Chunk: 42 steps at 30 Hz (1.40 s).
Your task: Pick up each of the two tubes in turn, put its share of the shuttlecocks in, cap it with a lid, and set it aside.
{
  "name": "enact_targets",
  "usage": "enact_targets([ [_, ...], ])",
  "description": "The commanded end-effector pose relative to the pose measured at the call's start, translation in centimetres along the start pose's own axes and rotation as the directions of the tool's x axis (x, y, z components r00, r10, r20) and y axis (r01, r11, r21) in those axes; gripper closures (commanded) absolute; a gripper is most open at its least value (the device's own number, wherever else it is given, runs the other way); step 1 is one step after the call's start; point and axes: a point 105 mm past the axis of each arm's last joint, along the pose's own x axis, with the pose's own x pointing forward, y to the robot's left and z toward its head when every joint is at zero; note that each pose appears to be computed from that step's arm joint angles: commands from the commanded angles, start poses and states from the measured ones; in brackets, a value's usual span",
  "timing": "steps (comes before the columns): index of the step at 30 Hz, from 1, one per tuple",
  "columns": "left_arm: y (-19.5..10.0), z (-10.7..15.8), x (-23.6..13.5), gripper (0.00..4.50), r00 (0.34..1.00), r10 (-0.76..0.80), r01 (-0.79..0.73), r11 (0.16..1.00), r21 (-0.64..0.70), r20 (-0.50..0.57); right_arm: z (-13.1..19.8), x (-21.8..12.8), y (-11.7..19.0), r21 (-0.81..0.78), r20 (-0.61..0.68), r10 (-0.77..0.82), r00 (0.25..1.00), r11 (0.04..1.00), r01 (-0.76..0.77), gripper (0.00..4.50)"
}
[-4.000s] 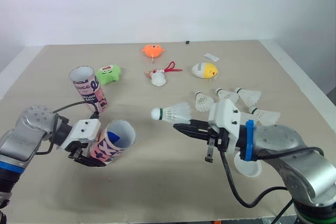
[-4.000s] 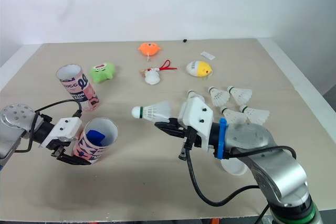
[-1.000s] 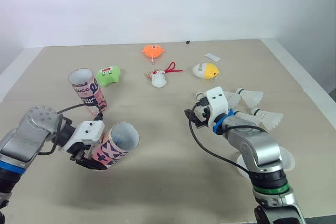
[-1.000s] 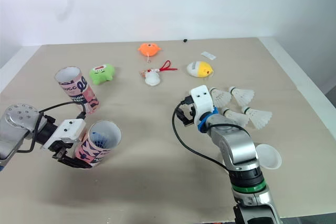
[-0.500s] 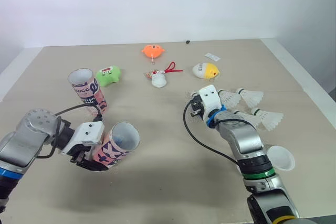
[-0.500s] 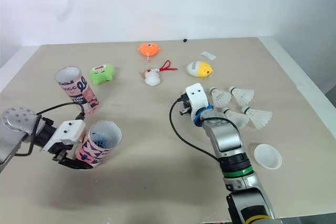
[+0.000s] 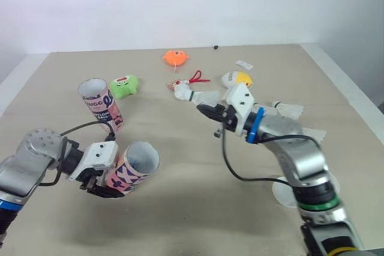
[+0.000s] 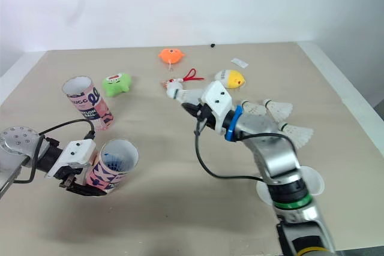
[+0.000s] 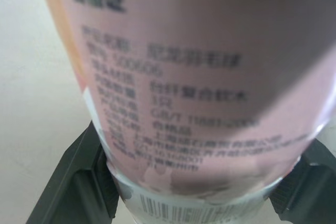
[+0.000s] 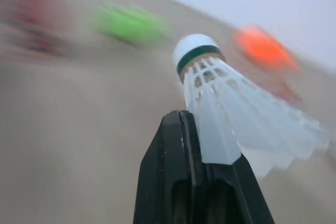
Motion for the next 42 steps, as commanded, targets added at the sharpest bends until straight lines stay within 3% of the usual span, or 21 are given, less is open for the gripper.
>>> enact_targets([
  [1, -1.4, -1.9, 2.1, 1.57, 0.993, -0.12, 0.119, 0.991, -0.067, -0.019, 3.5, -0.3, 3.8, -0.115, 0.007, 0.363, 0.932, 0.926, -0.36, 4.46],
  [6, -0.7, -1.8, 1.9, 1.57, 0.992, -0.123, 0.121, 0.991, -0.053, -0.024, 5.0, 0.4, 6.0, -0.199, -0.075, 0.61, 0.789, 0.766, -0.611, 4.46],
  [13, -0.6, -1.5, 1.5, 1.57, 0.992, -0.12, 0.119, 0.992, -0.053, -0.03, 5.7, 2.9, 7.1, -0.32, -0.196, 0.73, 0.654, 0.583, -0.747, 4.46],
  [20, -0.5, -1.4, 1.3, 1.57, 0.994, -0.102, 0.101, 0.993, -0.06, -0.026, 4.0, 4.8, 7.0, -0.345, -0.299, 0.734, 0.61, 0.513, -0.786, 4.46],
  [25, -0.5, -1.5, 1.3, 1.57, 0.995, -0.098, 0.097, 0.993, -0.061, -0.027, 4.7, 5.4, 7.4, -0.335, -0.3, 0.766, 0.568, 0.473, -0.815, 4.46],
  [29, -0.3, -1.4, 1.4, 1.57, 0.995, -0.097, 0.096, 0.994, -0.057, -0.025, 6.7, 5.1, 8.0, -0.239, -0.188, 0.843, 0.504, 0.458, -0.856, 3.1],
  [35, -0.2, -1.4, 1.5, 1.57, 0.995, -0.099, 0.098, 0.994, -0.053, -0.025, 9.1, 3.3, 7.9, -0.102, 0.001, 0.902, 0.432, 0.43, -0.897, 0.13],
  [39, -0.2, -1.2, 1.6, 1.57, 0.994, -0.103, 0.102, 0.994, -0.048, -0.023, 9.8, 2.7, 7.3, -0.076, 0.059, 0.883, 0.465, 0.469, -0.88, 0.05],
  [42, -0.3, -1.0, 1.9, 1.57, 0.994, -0.108, 0.107, 0.993, -0.042, -0.018, 9.2, 2.3, 5.5, -0.035, 0.085, 0.808, 0.583, 0.588, -0.808, 0.05],
])
